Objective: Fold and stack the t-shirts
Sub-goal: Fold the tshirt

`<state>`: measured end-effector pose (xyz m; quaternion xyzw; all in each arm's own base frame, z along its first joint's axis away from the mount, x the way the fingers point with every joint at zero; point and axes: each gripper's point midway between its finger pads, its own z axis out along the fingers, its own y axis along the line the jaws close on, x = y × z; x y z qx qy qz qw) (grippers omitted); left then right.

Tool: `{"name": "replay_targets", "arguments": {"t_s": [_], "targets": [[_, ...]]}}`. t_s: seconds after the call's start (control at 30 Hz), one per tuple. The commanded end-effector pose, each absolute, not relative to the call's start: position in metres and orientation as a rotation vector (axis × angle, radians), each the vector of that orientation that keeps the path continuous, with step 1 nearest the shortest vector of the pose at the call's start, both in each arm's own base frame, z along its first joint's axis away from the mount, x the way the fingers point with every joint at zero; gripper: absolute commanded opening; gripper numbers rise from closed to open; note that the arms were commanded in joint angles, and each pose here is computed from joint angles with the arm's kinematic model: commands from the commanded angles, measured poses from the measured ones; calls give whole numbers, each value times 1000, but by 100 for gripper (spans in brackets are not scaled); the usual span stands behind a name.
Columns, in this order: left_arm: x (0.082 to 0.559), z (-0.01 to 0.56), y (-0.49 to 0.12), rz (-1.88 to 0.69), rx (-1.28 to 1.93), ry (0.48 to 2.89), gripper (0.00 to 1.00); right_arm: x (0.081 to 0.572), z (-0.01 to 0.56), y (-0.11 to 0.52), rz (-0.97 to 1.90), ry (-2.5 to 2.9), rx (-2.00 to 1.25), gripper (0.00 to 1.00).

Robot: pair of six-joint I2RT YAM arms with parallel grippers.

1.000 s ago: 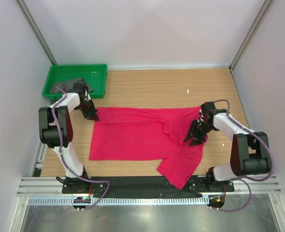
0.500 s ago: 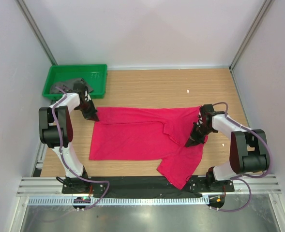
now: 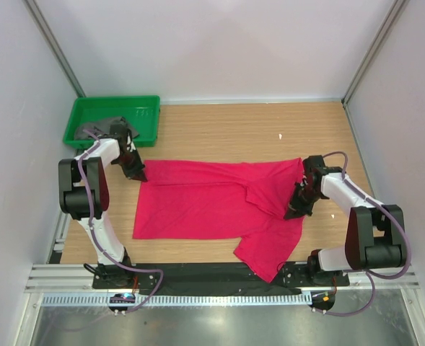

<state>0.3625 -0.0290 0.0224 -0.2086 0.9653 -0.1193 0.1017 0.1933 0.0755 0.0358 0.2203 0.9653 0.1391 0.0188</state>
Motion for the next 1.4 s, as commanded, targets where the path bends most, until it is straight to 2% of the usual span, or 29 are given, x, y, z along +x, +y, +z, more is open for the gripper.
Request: {"name": "replay_targets", "arguments": {"t_s": [0.0, 0.23, 0.33, 0.43, 0.47, 0.5, 0.57, 0.67, 0.87, 1.0, 1.17, 1.37], "targets": [[372, 27, -21, -315, -586, 2825, 0, 198, 45, 61, 365, 2959, 691, 1], [373, 30, -14, -296, -595, 2817, 0, 198, 44, 54, 378, 2964, 708, 1], [369, 32, -13, -293, -600, 2817, 0, 198, 44, 66, 498, 2970, 679, 2], [363, 34, -11, -278, -616, 2809, 0, 197, 44, 72, 549, 2988, 673, 14], [361, 34, -11, -270, -624, 2808, 2, 204, 48, 71, 540, 2971, 650, 23], [360, 37, -11, -273, -635, 2800, 9, 209, 51, 68, 520, 2960, 644, 27], [358, 47, -11, -276, -642, 2774, 33, 223, 56, 57, 449, 2929, 631, 37], [363, 67, -10, -273, -648, 2709, 46, 266, 71, 37, 417, 2825, 678, 41], [392, 90, -6, -276, -608, 2612, 57, 367, 97, 10, 365, 2647, 647, 47], [412, 79, -14, -344, -554, 2638, 60, 403, 91, -3, 295, 2635, 590, 48], [432, 65, -16, -381, -519, 2635, 62, 434, 85, -12, 257, 2611, 540, 47], [441, 50, -22, -407, -501, 2646, 61, 444, 63, -15, 237, 2664, 505, 47]]}}
